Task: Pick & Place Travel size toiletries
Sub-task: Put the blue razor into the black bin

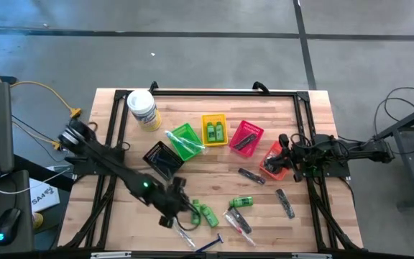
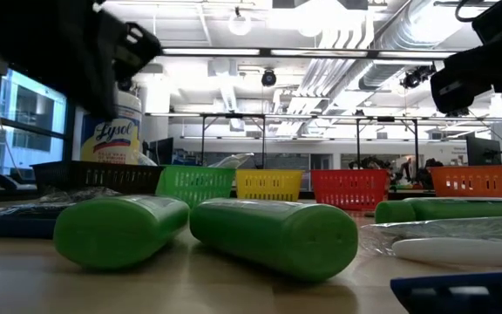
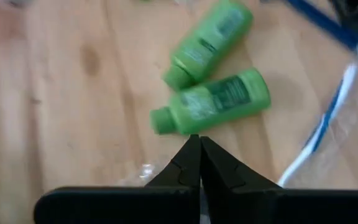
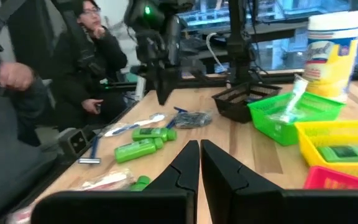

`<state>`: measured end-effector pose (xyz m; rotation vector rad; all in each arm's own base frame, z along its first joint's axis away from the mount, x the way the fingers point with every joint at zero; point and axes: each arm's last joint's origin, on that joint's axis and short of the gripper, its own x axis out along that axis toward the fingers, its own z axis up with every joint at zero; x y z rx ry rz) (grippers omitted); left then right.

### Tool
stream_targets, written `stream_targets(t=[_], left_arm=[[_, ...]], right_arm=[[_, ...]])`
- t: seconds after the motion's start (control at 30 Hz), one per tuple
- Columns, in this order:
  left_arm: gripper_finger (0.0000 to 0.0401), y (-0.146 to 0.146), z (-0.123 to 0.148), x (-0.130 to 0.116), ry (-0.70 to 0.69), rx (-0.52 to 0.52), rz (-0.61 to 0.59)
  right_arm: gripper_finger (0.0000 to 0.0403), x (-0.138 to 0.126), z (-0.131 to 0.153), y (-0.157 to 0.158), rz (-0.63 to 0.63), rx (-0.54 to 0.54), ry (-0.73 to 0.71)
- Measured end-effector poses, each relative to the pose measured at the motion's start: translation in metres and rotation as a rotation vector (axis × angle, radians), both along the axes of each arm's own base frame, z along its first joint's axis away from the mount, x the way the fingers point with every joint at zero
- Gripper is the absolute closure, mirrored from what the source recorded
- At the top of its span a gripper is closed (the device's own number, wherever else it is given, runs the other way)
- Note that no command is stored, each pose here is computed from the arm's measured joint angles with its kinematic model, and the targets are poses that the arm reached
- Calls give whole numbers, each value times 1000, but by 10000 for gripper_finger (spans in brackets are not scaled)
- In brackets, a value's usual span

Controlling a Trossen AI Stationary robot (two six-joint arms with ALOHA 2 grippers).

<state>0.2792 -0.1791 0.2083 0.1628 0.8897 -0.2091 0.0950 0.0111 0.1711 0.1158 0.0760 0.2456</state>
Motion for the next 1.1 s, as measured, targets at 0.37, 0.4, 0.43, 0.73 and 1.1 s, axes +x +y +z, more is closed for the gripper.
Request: stream_targets(t=[0.37,0.4,0.43,0.73,1.1], left_arm=[[338,-15,-30,20,210,-17,104],[322,-16,-32,22,199,-25,104],[307,-17,-33,23,196,-26,103],[236,-19,-53,28,211,37,68],[237,-18,-58,30,239,9,111]], right_arm=[[394,2,-2,1,27,-8,22],[394,2,-2,1,27,-8,22],[394,2,-2,1,27,-8,21],[394,4,-5,1,30,-12,52],[394,6,-8,1,27,-13,93]])
